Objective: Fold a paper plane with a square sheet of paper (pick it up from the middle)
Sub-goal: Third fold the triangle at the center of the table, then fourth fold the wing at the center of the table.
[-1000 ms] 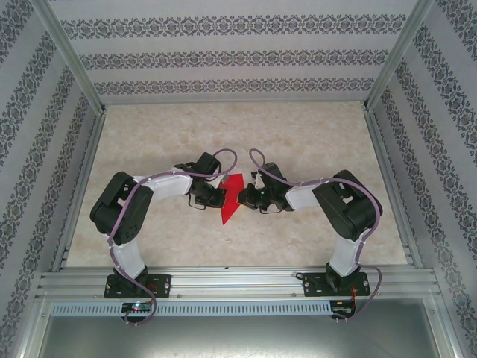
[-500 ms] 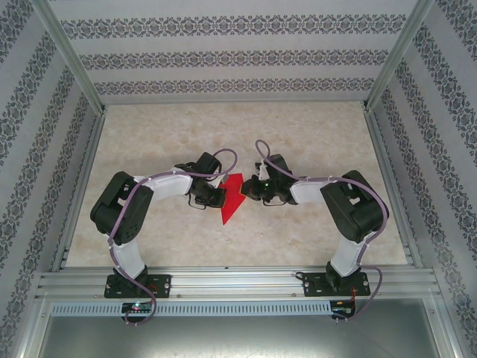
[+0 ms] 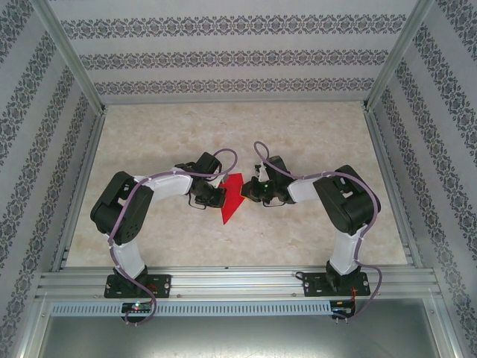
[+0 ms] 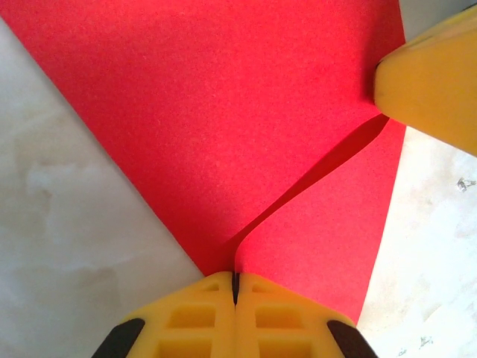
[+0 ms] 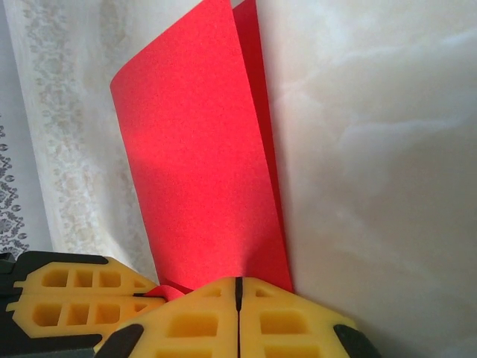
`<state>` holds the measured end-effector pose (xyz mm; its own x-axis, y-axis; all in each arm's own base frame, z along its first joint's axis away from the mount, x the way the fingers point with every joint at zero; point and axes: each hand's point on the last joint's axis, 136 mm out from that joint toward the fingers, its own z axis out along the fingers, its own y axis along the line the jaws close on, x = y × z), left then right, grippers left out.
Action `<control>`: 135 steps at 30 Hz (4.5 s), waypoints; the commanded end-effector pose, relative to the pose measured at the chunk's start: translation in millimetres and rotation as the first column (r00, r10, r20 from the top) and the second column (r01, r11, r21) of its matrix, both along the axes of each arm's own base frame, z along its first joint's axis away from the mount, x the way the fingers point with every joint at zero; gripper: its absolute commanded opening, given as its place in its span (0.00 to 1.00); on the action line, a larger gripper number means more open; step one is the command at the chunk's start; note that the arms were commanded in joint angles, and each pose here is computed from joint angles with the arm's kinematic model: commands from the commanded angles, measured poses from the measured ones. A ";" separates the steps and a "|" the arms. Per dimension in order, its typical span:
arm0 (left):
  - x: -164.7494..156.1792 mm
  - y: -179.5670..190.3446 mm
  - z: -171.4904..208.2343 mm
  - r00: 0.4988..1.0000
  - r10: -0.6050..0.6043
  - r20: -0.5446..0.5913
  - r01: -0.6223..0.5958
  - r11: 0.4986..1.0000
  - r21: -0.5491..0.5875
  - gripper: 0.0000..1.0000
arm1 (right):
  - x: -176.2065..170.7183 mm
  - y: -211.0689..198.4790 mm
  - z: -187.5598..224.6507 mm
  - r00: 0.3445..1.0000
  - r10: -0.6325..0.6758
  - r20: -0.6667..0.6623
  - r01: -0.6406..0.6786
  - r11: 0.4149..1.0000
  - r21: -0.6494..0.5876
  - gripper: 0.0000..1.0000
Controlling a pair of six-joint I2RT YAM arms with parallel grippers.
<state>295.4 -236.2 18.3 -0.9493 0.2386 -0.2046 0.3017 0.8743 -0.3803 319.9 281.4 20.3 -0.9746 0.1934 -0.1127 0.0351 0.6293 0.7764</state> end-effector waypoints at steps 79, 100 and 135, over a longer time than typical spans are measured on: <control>-21.7 8.6 3.2 0.991 0.123 0.052 -0.130 0.981 0.147 0.04 | -61.7 37.9 27.9 0.997 0.077 0.025 -0.078 0.996 0.038 0.48; -6.2 51.9 25.9 0.953 0.276 0.128 -0.295 0.942 0.161 0.07 | -41.8 49.3 20.5 1.000 -0.016 0.009 0.016 0.998 0.063 0.43; -19.8 46.4 2.4 0.965 0.259 0.033 -0.261 0.957 0.122 0.11 | -33.5 71.0 18.0 0.977 -0.212 -0.028 0.213 0.953 0.216 0.39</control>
<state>277.5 -188.3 17.4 -0.9794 0.0178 -0.2012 0.0671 0.9682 -0.2410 281.2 350.2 36.7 -0.9241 0.3789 -0.0504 0.1499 0.4804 0.8641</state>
